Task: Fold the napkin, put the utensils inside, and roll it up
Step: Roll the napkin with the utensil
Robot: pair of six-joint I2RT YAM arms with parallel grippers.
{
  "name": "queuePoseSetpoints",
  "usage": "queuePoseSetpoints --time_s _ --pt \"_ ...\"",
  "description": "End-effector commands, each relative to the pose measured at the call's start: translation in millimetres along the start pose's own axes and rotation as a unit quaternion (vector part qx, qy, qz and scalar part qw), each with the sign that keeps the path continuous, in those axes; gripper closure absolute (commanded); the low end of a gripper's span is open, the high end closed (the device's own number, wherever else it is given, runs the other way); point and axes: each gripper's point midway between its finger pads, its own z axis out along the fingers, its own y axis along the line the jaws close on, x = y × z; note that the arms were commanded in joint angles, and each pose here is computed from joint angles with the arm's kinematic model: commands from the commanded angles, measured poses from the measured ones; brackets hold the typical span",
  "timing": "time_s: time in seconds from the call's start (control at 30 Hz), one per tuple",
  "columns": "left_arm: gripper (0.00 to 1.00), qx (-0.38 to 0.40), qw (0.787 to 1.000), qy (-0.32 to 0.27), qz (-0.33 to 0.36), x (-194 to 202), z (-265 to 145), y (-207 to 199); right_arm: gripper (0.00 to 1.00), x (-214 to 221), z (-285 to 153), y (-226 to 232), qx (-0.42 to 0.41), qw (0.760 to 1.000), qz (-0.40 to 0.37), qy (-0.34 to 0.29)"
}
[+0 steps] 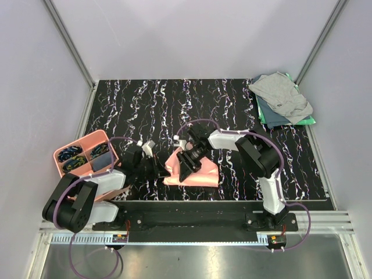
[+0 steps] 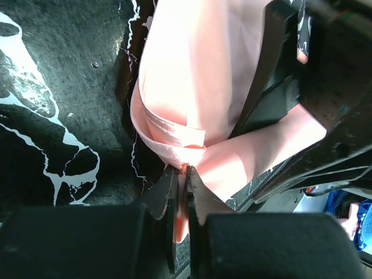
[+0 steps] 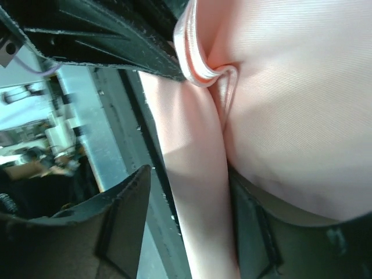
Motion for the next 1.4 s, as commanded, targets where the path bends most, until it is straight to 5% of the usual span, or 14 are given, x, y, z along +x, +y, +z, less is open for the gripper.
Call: queuePoseSetpoints --time_s 0.0,0.17,0.33,0.63,0.83,1.17,1.37 --pt "1.0 -0.008 1.0 0.009 0.004 4 1 5 0.35 -33 -32 -2 0.093 0.993 -0.054 -0.057" --pt "1.0 -0.021 1.0 0.01 -0.003 4 0 9 0.3 -41 -58 21 0.148 0.978 -0.11 -0.101" --pt "1.0 -0.05 0.998 0.025 -0.023 9 0 18 0.27 -31 -68 21 0.301 0.918 -0.213 -0.143" --pt "1.0 -0.068 0.995 0.062 -0.039 7 1 16 0.25 -17 -43 42 0.412 0.828 -0.345 -0.16" --pt "1.0 -0.066 0.994 0.076 -0.042 5 3 13 0.24 -11 -24 26 0.434 0.809 -0.378 -0.121" --pt "1.0 -0.065 0.993 0.088 -0.044 4 5 13 0.31 2 -3 3 0.423 0.819 -0.38 -0.073" --pt "1.0 -0.058 0.994 0.09 -0.032 -2 9 9 0.5 14 4 -18 0.416 0.841 -0.343 -0.039"
